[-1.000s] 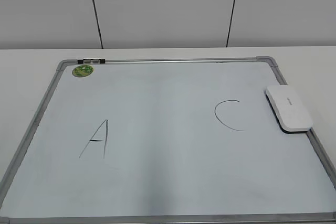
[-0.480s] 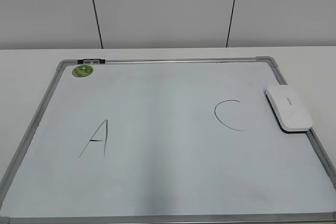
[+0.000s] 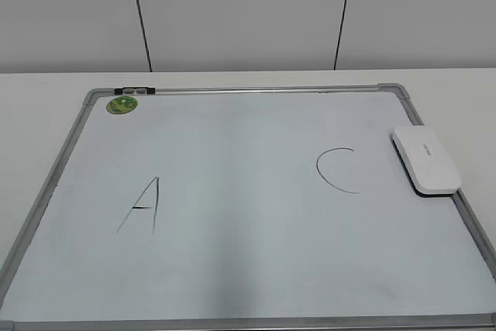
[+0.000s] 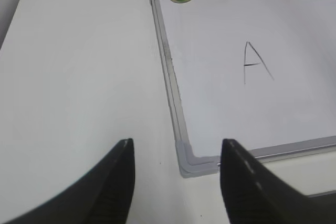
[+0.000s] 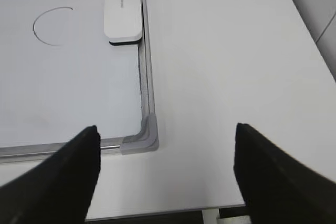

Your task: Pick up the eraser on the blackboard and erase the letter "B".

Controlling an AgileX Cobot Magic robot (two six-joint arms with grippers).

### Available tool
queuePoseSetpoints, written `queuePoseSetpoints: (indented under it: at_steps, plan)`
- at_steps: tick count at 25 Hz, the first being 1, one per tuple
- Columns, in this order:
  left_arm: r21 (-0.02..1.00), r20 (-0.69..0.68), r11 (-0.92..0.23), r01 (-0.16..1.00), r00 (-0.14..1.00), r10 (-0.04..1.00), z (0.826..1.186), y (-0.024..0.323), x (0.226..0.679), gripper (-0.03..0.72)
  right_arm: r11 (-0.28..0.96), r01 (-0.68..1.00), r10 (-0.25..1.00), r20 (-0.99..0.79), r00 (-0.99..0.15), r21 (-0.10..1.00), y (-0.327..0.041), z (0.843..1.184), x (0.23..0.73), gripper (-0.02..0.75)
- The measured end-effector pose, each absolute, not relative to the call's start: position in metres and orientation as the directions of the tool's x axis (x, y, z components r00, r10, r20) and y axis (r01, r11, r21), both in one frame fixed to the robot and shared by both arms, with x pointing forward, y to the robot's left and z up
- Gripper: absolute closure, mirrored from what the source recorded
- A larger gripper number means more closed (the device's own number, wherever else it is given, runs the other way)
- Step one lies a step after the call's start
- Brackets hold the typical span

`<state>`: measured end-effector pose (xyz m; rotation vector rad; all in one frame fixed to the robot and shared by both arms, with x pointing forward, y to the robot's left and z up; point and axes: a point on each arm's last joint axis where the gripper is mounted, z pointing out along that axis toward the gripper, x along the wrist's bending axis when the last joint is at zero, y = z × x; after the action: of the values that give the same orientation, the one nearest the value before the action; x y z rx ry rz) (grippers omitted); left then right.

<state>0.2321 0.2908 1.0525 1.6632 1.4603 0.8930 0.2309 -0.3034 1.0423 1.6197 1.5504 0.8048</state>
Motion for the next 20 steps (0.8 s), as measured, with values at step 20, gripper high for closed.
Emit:
queuePoseSetpoints:
  at_steps: [20]
  plan:
    - [0.873, 0.031, -0.107, 0.475, 0.164, 0.986, 1.0525, 0.2912, 0.2316, 0.301, 0.017, 0.521, 0.998, -0.05, 0.05, 0.853, -0.3034, 1.0422, 0.2295, 0.148]
